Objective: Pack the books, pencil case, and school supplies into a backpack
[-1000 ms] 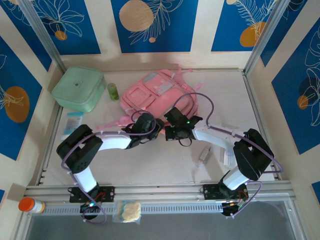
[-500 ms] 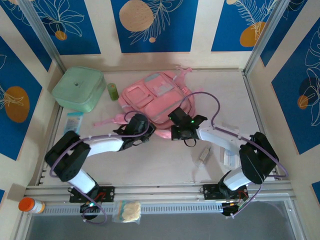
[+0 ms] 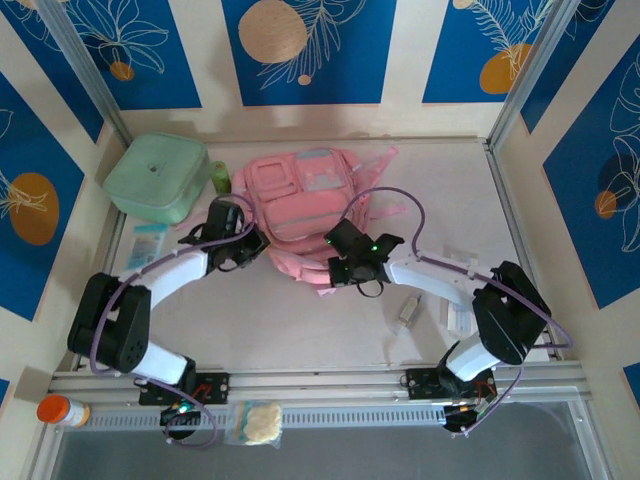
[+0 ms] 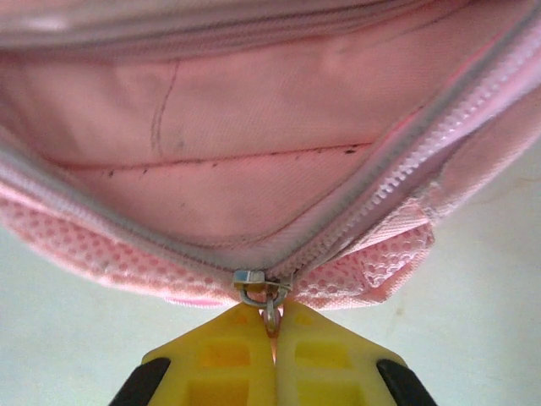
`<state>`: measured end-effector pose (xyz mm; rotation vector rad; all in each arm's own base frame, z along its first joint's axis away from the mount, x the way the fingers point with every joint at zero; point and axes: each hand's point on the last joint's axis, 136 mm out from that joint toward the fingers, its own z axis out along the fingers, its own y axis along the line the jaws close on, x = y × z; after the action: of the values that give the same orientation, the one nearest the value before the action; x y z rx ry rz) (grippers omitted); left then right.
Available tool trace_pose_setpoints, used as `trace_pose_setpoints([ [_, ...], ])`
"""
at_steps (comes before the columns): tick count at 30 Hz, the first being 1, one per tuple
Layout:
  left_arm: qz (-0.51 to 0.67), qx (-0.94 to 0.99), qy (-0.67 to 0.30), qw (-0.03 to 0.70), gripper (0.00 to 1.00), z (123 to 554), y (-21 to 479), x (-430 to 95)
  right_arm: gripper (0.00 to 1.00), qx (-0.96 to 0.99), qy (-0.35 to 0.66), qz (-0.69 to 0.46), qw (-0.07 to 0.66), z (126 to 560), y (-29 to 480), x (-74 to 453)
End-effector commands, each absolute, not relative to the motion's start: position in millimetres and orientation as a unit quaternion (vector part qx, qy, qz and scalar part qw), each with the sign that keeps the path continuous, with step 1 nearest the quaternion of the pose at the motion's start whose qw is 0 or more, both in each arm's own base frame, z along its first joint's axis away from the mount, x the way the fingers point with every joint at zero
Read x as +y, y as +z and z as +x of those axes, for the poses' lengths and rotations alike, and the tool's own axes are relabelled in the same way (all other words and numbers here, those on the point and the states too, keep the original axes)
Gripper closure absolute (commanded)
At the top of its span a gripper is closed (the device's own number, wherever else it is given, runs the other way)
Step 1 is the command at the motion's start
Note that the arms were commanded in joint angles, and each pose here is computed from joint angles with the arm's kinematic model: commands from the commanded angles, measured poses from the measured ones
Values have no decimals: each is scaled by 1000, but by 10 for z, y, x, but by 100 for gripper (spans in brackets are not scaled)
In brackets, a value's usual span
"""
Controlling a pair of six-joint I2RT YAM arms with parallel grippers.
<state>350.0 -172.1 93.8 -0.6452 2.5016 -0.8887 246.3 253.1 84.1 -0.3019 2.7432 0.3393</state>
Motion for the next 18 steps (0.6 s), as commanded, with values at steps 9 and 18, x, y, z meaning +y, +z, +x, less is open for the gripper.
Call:
trace_pose_setpoints([
  [9, -188, 894, -319, 250, 60, 3618, 1152, -1599, 100, 966, 157, -123, 167, 2478, 878, 3034],
  [18, -334, 840, -349, 248, 32, 2970, 1084, -1819, 100, 966, 154, -128, 164, 2472, 809, 3057],
])
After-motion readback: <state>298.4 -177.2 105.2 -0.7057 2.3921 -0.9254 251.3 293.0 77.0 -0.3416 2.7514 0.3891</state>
